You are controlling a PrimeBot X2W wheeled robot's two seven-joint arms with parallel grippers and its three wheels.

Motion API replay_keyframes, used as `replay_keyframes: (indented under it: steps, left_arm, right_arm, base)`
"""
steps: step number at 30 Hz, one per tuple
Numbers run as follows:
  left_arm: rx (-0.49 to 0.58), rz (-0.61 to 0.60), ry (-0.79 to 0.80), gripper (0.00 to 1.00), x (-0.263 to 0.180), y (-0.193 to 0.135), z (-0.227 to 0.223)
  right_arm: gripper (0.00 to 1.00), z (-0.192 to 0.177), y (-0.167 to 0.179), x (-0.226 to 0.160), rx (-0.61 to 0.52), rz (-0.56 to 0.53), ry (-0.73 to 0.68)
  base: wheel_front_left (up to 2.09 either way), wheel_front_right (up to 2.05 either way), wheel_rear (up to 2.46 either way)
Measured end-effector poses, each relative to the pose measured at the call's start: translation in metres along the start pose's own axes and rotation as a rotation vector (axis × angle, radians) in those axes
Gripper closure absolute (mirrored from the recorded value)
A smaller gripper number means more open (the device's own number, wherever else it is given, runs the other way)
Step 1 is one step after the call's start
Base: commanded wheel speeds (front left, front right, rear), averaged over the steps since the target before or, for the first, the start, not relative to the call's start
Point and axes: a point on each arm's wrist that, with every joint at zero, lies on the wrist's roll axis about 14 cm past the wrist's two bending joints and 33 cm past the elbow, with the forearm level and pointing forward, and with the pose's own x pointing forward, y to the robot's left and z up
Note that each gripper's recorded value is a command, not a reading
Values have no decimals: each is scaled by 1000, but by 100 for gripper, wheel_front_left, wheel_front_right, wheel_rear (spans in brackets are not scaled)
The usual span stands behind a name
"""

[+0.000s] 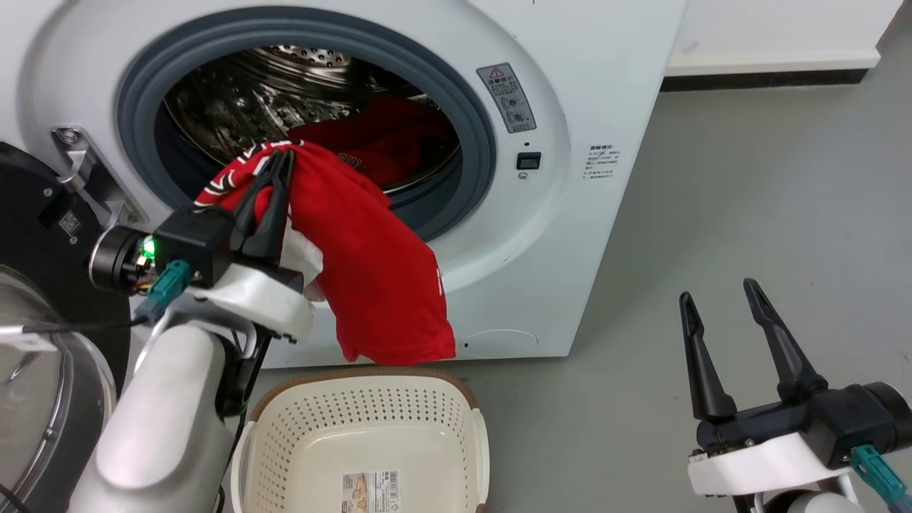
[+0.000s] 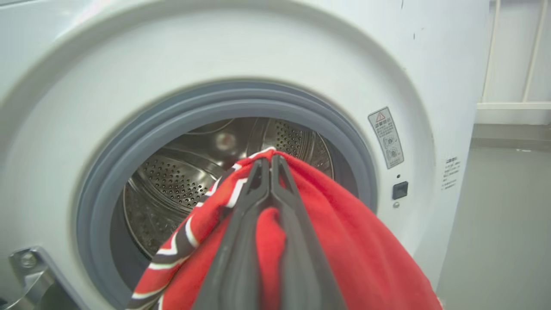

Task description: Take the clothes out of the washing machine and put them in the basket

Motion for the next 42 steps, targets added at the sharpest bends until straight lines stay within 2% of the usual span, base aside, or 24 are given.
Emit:
replay_keyframes:
  steps: [9,14,29,42]
  left_arm:
    - [27,5,-53,100,-27,-5,36]
    - [7,1,-20,100,-41,-11,31]
    - [-207,-69,311,100,-71,-60,-97]
    - [-315,-134,690,100,-96,-93,-252]
  right_arm:
    - [0,-2,-1,-9,4,-7,13]
    - [0,-8,0,-6,6,-5,30]
    - [0,-36,-10,22,5,-16,77]
    - [0,-89,-27,56,-13,-41,158]
  base:
    - [0,0,0]
    - [0,0,0]
    - [0,0,0]
    - [0,0,0]
